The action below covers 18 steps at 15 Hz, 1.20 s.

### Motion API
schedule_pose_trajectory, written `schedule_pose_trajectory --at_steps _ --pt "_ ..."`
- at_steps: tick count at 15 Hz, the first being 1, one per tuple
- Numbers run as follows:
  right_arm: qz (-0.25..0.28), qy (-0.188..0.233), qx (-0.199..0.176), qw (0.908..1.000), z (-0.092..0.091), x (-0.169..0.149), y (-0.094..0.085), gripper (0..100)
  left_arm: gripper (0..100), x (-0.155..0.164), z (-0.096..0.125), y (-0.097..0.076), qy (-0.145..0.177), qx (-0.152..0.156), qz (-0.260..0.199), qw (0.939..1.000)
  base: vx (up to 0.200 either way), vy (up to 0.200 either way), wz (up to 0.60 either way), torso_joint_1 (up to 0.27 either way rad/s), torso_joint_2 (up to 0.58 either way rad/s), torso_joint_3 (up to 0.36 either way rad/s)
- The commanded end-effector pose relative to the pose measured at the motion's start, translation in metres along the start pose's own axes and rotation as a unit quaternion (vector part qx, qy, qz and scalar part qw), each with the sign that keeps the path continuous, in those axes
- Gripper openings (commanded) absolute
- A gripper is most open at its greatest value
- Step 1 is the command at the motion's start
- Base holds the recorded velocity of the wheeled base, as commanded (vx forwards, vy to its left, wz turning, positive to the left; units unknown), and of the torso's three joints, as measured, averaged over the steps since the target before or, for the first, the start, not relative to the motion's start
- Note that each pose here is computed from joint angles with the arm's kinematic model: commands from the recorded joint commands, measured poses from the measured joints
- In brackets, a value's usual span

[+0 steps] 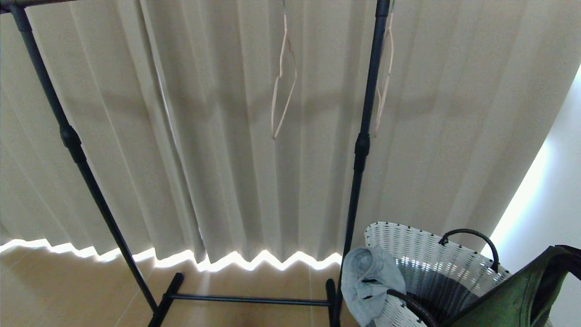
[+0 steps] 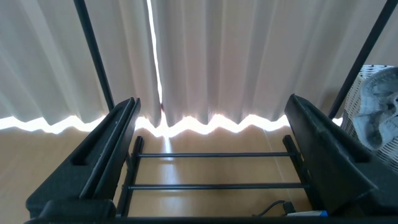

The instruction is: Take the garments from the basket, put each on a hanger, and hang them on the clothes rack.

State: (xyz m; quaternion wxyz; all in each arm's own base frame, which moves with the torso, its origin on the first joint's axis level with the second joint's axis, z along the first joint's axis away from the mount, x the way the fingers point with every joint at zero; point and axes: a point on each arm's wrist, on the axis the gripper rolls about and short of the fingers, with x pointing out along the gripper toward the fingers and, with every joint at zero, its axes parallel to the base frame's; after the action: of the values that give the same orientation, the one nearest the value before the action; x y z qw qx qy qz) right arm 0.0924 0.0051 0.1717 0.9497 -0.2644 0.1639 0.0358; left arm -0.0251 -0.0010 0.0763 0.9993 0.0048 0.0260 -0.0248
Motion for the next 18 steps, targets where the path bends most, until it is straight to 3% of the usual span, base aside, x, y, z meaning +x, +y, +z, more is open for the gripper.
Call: schedule_pose_trajectory --at_steps 1,4,10,18 --pt "-0.005 -0.01 0.0 0.9999 0.0014 -0.0037 -0.0011 0 100 0.0 0.0 0.0 0.0 0.0 0.0 1.0 -0.2 0.0 0.0 0.007 0.0 0.002" --pt "-0.005 -0.01 0.0 0.9999 0.0014 -0.0037 -0.0011 0 100 0.0 0.0 0.0 0.0 -0.001 0.0 1.0 -0.2 0.0 0.0 -0.001 0.0 0.001" --pt "-0.004 -0.008 0.0 1.0 0.0006 -0.0035 -0.0007 0 100 0.0 0.0 0.0 0.0 -0.001 0.0 1.0 0.0 0.0 0.0 0.0 0.0 0.0" --pt "-0.004 -0.009 0.0 1.0 0.0013 -0.0034 -0.0009 0 100 0.0 0.0 0.0 0.0 -0.002 0.001 1.0 0.0 0.2 0.0 0.004 0.0 0.0"
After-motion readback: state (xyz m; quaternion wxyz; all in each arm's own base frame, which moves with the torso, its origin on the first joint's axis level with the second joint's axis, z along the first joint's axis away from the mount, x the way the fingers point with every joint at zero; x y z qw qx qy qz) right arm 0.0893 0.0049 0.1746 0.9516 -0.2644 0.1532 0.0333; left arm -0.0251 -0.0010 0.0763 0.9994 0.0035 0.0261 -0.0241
